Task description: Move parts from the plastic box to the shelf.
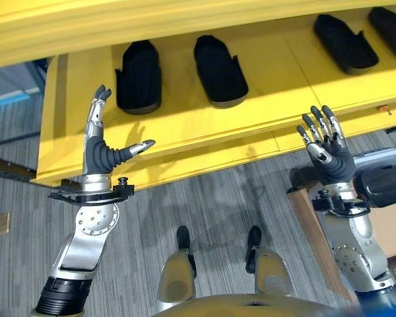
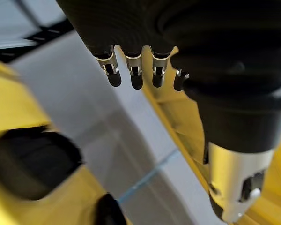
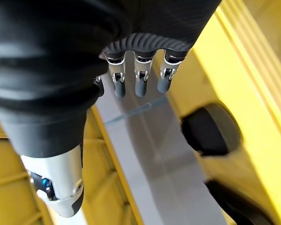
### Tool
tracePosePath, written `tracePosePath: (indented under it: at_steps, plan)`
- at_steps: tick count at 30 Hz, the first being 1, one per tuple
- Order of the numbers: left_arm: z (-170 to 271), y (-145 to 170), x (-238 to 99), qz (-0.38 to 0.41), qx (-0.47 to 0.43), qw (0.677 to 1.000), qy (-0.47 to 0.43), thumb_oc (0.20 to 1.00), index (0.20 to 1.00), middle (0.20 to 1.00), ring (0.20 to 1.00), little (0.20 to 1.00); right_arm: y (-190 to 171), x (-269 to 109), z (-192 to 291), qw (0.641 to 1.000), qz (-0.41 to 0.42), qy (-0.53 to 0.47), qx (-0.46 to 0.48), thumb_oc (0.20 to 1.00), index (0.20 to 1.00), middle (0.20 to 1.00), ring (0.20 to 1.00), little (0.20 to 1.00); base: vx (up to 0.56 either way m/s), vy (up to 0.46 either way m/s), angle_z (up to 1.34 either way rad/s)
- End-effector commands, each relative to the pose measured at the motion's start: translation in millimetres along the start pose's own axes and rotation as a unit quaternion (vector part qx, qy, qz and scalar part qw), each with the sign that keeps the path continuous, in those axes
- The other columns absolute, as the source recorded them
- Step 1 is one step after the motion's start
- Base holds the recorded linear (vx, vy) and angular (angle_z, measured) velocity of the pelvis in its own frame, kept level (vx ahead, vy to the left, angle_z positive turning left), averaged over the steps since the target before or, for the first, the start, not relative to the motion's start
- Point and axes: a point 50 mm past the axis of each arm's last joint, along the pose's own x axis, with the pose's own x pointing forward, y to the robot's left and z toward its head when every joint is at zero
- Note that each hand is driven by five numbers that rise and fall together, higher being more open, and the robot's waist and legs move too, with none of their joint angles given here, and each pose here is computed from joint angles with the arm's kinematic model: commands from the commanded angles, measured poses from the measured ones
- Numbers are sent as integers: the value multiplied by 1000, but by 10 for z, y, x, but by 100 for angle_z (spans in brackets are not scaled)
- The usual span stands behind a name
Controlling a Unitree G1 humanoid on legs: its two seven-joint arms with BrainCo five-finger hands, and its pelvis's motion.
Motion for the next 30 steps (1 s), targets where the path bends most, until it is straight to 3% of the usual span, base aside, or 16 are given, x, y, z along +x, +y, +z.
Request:
tracePosePath:
  at_steps: [1,18,30]
  plan:
    - [52,120,93,20,56,997,-47,1000,1000,1000,1000,1000,64,58,186,998,32,-45,3,1000,1000,1000,1000,1000,40,4,-13]
    - [-429,247,349,-16,271,962,1,1000,1000,1000,1000,1000,-87,3,196,999,9,-30,-23,1000,1000,1000,1000,1000,9,8,-14]
    - [-530,284,586,-26,323,946,15,1000,1000,1000,1000,1000,-95,-18,187,999,4,-25,-27,1000,1000,1000,1000,1000,-3,2,1]
